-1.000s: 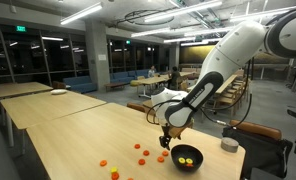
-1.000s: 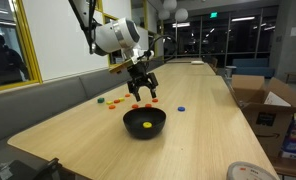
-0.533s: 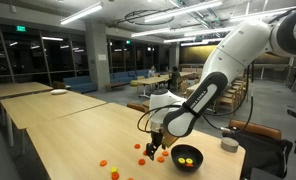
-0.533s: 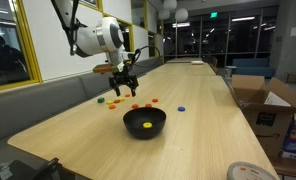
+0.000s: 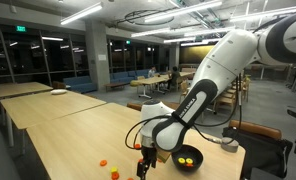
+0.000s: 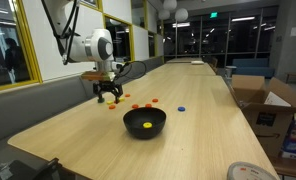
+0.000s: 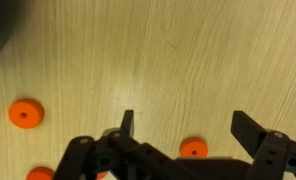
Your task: Put the circles inside the black bowl.
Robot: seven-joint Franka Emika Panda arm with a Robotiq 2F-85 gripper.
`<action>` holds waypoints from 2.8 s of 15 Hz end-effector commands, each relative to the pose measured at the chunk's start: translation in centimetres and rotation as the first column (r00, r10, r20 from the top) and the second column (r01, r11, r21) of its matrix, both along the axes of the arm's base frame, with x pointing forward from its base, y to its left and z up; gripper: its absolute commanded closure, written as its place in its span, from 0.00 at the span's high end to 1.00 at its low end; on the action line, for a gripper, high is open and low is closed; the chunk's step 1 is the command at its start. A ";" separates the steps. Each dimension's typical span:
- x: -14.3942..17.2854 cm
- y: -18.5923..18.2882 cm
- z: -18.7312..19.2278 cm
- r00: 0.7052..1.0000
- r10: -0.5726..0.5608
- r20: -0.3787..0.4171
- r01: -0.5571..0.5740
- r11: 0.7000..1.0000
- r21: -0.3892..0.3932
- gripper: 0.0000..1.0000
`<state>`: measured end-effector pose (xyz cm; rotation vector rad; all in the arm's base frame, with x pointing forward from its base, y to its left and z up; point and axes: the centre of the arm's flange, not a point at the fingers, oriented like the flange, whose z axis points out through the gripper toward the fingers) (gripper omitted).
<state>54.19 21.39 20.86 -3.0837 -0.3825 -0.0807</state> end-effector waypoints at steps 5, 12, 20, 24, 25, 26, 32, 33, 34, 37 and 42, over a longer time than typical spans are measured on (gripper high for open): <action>4.0 3.4 -3.4 0.988 0.153 -0.030 -0.152 0.988 0.034 1.00; 5.5 5.0 -5.1 0.967 0.250 -0.045 -0.249 0.968 0.020 1.00; 6.6 5.5 -5.8 0.942 0.330 -0.060 -0.330 0.944 0.006 1.00; 7.8 5.3 -5.4 0.936 0.347 -0.052 -0.347 0.938 0.004 1.00; 8.1 5.3 -5.2 0.936 0.349 -0.054 -0.349 0.937 0.006 1.00; 8.3 5.2 -5.1 0.935 0.351 -0.055 -0.351 0.936 0.007 1.00; 8.9 5.4 -5.5 0.930 0.362 -0.064 -0.362 0.932 0.002 1.00; 8.9 5.4 -5.5 0.929 0.363 -0.064 -0.364 0.931 0.003 1.00; 9.1 5.3 -5.6 0.929 0.365 -0.064 -0.365 0.931 0.003 1.00; 9.3 5.2 -5.9 0.926 0.372 -0.062 -0.373 0.928 0.002 0.68; 9.4 5.0 -5.2 0.927 0.371 -0.050 -0.372 0.928 -0.012 0.29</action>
